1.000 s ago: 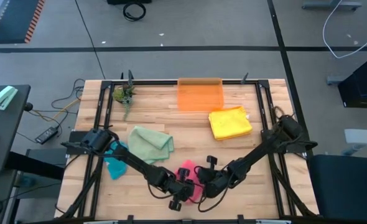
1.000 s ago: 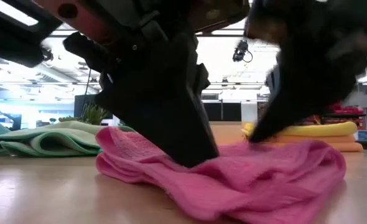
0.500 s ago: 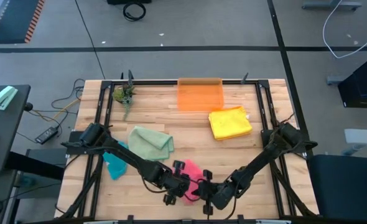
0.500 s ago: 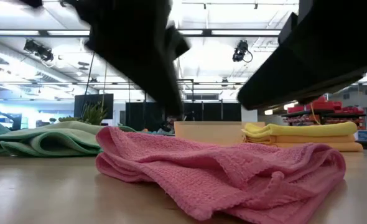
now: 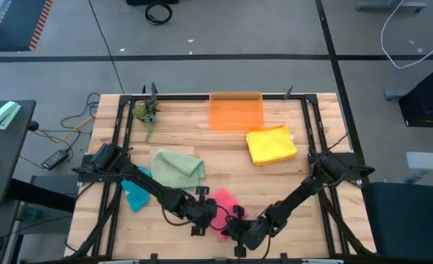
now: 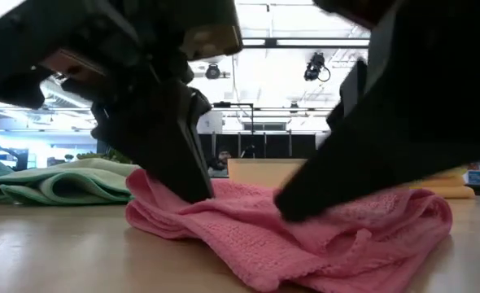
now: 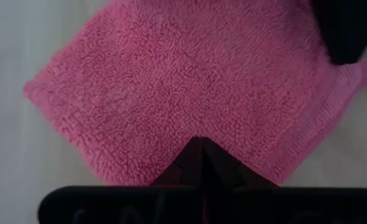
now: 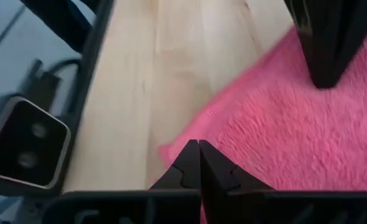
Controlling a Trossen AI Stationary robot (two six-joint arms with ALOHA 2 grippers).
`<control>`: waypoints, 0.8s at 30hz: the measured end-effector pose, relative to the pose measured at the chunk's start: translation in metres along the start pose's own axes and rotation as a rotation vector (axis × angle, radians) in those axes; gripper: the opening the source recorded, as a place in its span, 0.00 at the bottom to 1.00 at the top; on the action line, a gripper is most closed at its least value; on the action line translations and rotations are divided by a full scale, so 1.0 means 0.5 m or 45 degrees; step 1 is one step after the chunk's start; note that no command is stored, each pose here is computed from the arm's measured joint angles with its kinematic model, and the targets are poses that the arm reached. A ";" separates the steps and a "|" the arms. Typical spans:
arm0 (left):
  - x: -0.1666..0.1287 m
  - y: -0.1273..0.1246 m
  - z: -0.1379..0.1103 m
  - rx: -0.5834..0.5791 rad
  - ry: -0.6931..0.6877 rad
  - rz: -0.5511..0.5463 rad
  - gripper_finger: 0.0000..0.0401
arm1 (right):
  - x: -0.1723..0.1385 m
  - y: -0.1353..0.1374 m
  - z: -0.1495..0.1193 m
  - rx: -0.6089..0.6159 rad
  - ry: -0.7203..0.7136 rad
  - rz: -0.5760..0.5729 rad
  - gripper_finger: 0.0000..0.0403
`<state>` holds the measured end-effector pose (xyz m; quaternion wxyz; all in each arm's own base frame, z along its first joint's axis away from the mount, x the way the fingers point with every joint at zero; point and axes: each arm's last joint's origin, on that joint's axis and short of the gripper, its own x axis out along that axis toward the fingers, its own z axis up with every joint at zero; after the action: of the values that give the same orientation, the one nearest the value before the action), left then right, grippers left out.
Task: Fold microfiber towels
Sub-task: Stack the pink microfiber cloth on top of the yellow microfiber cloth
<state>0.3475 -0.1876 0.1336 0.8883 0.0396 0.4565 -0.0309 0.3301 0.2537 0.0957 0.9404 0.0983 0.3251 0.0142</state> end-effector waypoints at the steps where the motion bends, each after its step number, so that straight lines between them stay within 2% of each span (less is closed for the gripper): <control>1: 0.002 0.000 -0.002 -0.003 -0.008 -0.011 0.02 | -0.001 0.000 -0.003 0.007 0.016 -0.002 0.00; 9: 0.003 0.000 0.002 0.012 -0.063 -0.038 0.02 | -0.015 0.014 -0.017 0.027 0.096 0.044 0.00; 14: -0.023 0.006 0.021 0.024 -0.127 -0.042 0.02 | -0.059 0.030 0.010 -0.005 0.078 0.066 0.00; 18: -0.034 0.002 0.024 0.029 -0.134 -0.065 0.02 | -0.084 0.030 0.025 -0.026 0.046 -0.005 0.00; 24: -0.016 -0.025 -0.003 0.003 -0.042 -0.131 0.03 | -0.062 0.005 0.007 -0.018 0.127 -0.098 0.00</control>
<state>0.3405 -0.1995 0.1387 0.8928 0.0167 0.4433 -0.0777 0.3080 0.2525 0.1178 0.9236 0.0782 0.3751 -0.0146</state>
